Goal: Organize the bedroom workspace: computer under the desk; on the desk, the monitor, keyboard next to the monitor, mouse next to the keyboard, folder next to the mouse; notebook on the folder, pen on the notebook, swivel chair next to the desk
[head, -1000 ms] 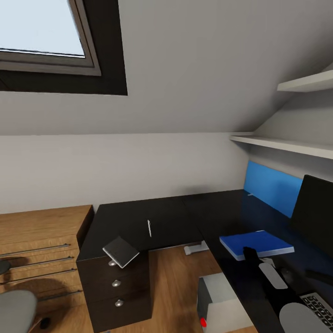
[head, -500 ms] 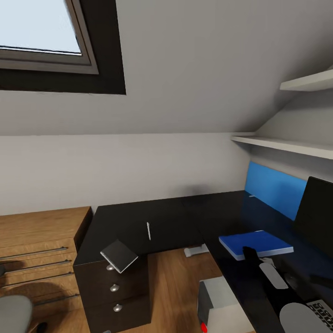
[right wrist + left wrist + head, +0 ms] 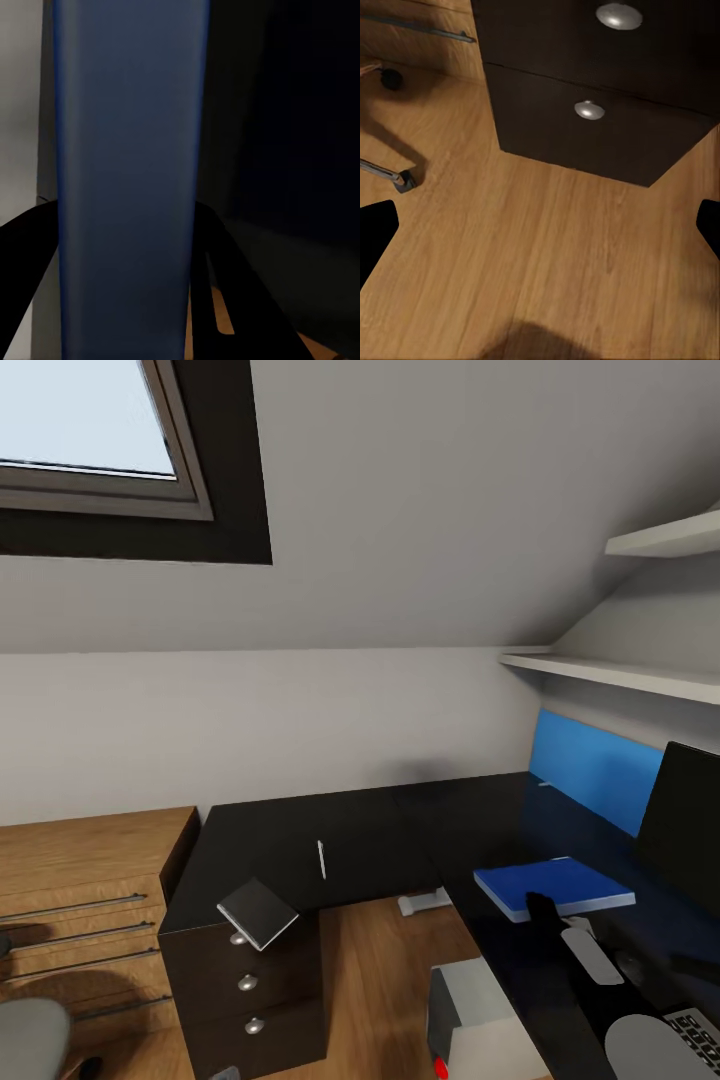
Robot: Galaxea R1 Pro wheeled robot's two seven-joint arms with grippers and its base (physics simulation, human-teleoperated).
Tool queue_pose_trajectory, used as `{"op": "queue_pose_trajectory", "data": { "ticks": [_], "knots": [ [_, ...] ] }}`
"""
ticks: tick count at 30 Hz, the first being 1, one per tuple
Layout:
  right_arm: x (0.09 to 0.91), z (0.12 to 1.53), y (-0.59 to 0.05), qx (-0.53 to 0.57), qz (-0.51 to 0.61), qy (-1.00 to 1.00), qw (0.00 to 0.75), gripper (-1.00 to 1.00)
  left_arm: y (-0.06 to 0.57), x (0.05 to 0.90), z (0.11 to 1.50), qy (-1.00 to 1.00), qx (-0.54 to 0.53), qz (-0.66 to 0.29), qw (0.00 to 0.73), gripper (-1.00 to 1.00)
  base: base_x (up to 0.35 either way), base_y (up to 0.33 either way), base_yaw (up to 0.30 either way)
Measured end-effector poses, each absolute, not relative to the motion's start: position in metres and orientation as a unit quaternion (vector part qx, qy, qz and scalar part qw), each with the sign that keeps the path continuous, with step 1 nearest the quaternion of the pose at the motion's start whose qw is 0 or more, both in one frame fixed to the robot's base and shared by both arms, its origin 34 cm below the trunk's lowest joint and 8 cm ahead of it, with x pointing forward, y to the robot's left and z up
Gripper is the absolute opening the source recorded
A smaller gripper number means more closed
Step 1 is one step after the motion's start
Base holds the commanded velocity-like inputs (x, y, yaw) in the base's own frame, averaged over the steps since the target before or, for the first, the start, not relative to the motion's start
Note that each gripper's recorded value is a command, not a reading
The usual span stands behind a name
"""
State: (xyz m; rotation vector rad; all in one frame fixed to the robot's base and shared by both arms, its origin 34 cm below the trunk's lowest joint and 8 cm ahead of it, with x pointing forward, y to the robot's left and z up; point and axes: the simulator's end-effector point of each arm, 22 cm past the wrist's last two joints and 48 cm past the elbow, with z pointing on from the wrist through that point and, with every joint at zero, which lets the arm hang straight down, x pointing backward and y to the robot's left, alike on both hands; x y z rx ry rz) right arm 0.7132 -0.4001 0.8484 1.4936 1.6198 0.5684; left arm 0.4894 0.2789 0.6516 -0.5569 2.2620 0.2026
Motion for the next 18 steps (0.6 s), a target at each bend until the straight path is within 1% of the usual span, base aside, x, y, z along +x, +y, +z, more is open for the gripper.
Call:
{"op": "queue_pose_trajectory", "data": {
  "ticks": [5, 9, 15, 18],
  "knots": [
    [0.713, 0.848, -0.399, 0.596, 0.228, 0.646, 0.419, -1.0, 0.285, 0.502, 0.669, 0.864, -0.235, 0.08, 0.437, 1.0, 0.0, 0.0, 0.0],
    [0.713, 0.848, -0.399, 0.595, 0.227, 0.647, 0.419, -1.0, 0.287, 0.506, 0.674, 0.856, -0.24, 0.08, 0.451, 1.0, 0.0, 0.0, 0.0],
    [0.713, 0.848, -0.399, 0.594, 0.227, 0.648, 0.419, -1.0, 0.295, 0.516, 0.695, 0.824, -0.258, 0.083, 0.498, 1.0, 0.0, 0.0, 0.0],
    [0.713, 0.848, -0.399, 0.595, 0.228, 0.647, 0.419, -1.0, 0.293, 0.518, 0.699, 0.817, -0.262, 0.081, 0.508, 1.0, 0.0, 0.0, 0.0]
  ]
}}
